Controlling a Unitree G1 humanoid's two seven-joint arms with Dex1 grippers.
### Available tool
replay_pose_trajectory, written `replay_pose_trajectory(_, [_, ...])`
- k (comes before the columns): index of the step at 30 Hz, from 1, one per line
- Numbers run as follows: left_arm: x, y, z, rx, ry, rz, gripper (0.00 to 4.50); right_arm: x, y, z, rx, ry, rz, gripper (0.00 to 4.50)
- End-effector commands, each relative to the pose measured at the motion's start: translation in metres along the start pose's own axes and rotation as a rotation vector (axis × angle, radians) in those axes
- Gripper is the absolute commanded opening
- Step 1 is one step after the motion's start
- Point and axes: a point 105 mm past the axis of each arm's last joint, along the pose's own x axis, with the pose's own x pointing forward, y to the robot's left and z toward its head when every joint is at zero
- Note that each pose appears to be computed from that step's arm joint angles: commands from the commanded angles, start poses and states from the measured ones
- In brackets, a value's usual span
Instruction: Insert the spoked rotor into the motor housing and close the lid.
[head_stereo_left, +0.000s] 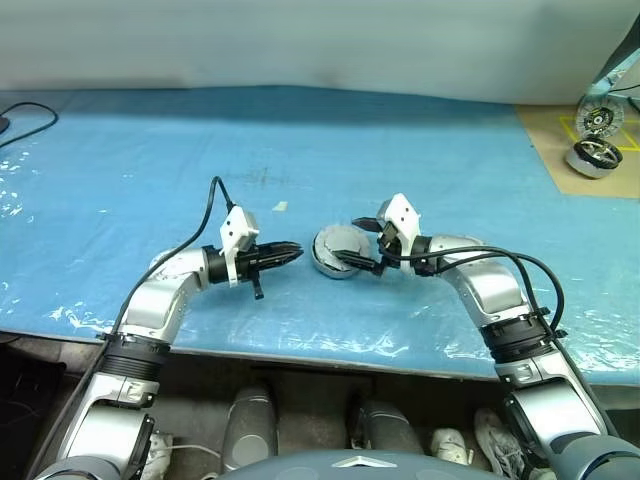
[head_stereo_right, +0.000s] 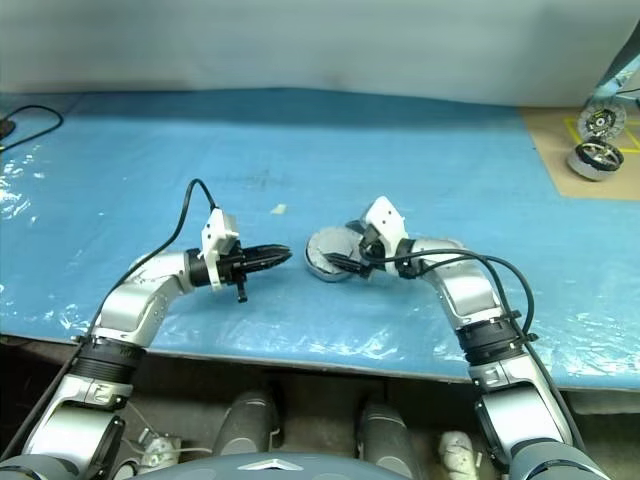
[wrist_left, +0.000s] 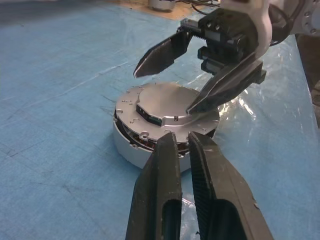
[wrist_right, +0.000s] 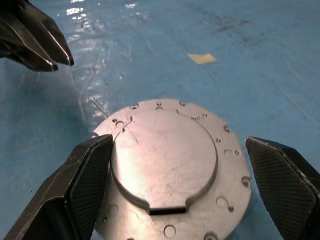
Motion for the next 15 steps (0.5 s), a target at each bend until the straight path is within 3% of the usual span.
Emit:
replay_pose_trajectory(1, [-0.0028, 0.0002, 0.0058, 0.054, 0.006, 0.009, 0.37, 0.0031, 0.0078, 0.0105, -0.049, -0.027, 0.045, 4.47])
replay_pose_trajectory(9, [-0.0067, 0.0054, -0.0004, 0.063, 0.038, 0.031, 0.37, 0.0108, 0.0129, 0.005, -0.055, -0.015, 0.05, 4.47])
replay_pose_trajectory(11, [-0.0064, 0.0059, -0.0004, 0.063, 0.038, 0.033, 0.37, 0.0118, 0.0134, 0.0041, -0.051, -0.015, 0.046, 4.1])
replay_pose_trajectory(15, [-0.0048, 0.0068, -0.0012, 0.067, 0.04, 0.037, 0.37, 0.0123, 0.0139, 0.0041, -0.04, -0.02, 0.046, 2.93])
